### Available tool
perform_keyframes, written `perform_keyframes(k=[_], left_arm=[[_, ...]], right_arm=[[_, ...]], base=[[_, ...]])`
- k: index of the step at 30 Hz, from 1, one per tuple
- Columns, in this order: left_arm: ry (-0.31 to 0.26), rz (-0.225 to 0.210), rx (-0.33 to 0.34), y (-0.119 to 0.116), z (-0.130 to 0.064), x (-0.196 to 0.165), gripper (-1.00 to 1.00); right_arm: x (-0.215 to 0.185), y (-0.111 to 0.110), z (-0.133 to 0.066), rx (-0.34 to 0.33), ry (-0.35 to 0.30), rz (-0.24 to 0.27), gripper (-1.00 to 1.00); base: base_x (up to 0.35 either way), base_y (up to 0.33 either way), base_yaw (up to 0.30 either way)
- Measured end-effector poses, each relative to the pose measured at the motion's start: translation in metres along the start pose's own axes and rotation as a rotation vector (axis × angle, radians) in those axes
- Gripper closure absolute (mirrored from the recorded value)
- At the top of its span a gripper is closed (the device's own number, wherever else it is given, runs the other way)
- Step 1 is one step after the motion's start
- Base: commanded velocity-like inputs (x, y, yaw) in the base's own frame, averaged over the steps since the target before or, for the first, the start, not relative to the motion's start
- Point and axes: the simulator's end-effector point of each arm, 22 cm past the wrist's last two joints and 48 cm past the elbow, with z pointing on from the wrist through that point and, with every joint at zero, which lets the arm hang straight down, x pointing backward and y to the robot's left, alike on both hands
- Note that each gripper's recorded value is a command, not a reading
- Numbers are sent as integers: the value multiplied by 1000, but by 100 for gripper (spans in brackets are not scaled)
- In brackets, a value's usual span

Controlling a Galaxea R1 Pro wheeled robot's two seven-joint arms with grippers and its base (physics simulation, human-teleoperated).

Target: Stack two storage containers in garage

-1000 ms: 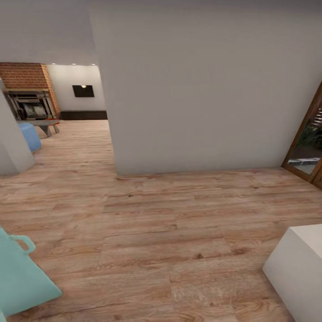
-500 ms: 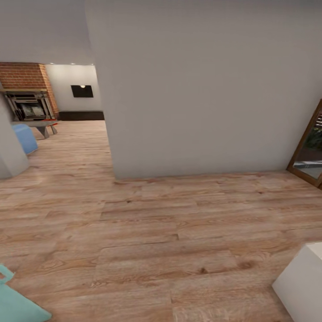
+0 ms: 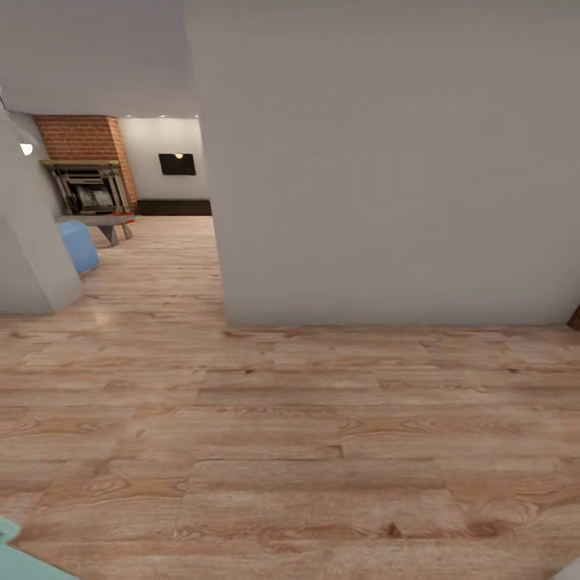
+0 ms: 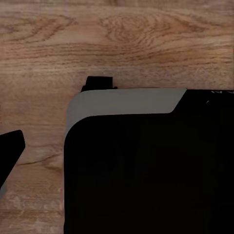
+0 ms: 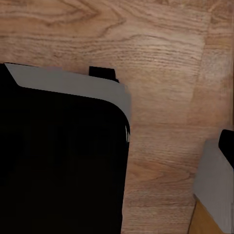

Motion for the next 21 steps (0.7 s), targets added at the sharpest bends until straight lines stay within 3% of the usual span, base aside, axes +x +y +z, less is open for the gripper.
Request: perform_keyframes(k=[15, 21], left_arm=[[-1, 0, 0, 0, 0, 0, -100], [-2, 0, 0, 0, 0, -1, -100]], right_arm=[[0, 0, 0, 0, 0, 0, -100], [0, 0, 0, 0, 0, -1, -100]], base=[[322, 0, 265], [322, 0, 58]])
